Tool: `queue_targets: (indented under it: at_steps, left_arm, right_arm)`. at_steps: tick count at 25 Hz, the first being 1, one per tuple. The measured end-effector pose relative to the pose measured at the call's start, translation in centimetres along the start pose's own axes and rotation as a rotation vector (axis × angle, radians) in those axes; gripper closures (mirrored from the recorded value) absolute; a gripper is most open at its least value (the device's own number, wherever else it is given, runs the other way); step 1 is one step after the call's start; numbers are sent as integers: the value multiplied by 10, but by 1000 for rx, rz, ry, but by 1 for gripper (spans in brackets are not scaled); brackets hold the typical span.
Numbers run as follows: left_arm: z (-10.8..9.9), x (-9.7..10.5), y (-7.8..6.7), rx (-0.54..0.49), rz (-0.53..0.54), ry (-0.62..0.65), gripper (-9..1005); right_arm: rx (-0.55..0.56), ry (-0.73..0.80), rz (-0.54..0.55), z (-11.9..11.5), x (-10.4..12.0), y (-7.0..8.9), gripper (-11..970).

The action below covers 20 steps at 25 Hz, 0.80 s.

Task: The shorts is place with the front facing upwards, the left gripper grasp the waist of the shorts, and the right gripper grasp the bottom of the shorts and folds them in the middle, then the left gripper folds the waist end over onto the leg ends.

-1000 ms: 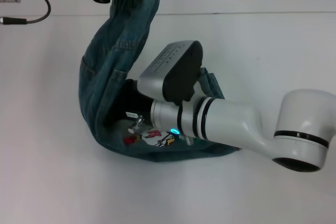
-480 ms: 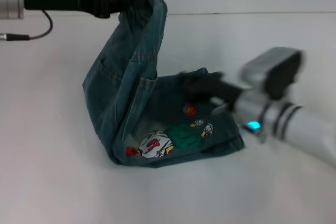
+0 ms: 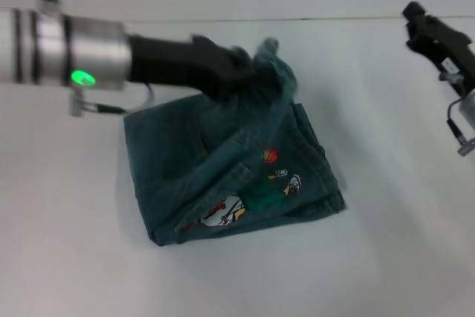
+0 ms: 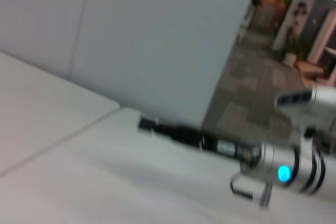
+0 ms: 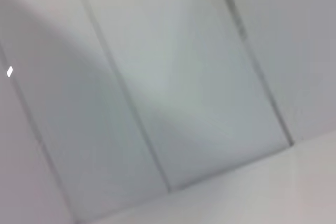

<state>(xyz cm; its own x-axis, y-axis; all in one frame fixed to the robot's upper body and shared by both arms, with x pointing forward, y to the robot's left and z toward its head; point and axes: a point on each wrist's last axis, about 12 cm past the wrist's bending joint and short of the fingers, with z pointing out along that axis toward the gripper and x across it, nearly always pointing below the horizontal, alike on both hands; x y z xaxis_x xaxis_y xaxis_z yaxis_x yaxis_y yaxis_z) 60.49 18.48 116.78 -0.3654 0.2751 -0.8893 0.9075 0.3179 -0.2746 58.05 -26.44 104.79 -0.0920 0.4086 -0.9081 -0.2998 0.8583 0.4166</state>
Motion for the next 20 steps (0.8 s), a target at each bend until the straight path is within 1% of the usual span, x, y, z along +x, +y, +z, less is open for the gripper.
queue_targets:
  at_steps: [4,8,9,12,15,19,20]
  left_arm:
    - [40,14,-8,-4,38,104,939]
    - [66,25,-12,-34,44,181,930]
    - [68,26,-13,-33,44,186,891]
    - [68,28,-13,-37,42,179,774]
    - [62,28,-10,-50,29,151,661]
    - [45,27,-6,-80,-4,73,513]
    - [36,29,-5,-94,-23,30,470]
  right_arm:
    - [8,-32,24,-2,-3,-2,961]
    - [11,-33,37,-3,-3,-3,961]
    - [13,-32,41,-4,-3,-3,961]
    - [19,-27,53,-7,-1,-5,960]
    - [23,-24,58,-9,0,-6,960]
    - [-4,0,79,-10,1,-4,960]
    - [-21,15,80,-10,1,-5,953]
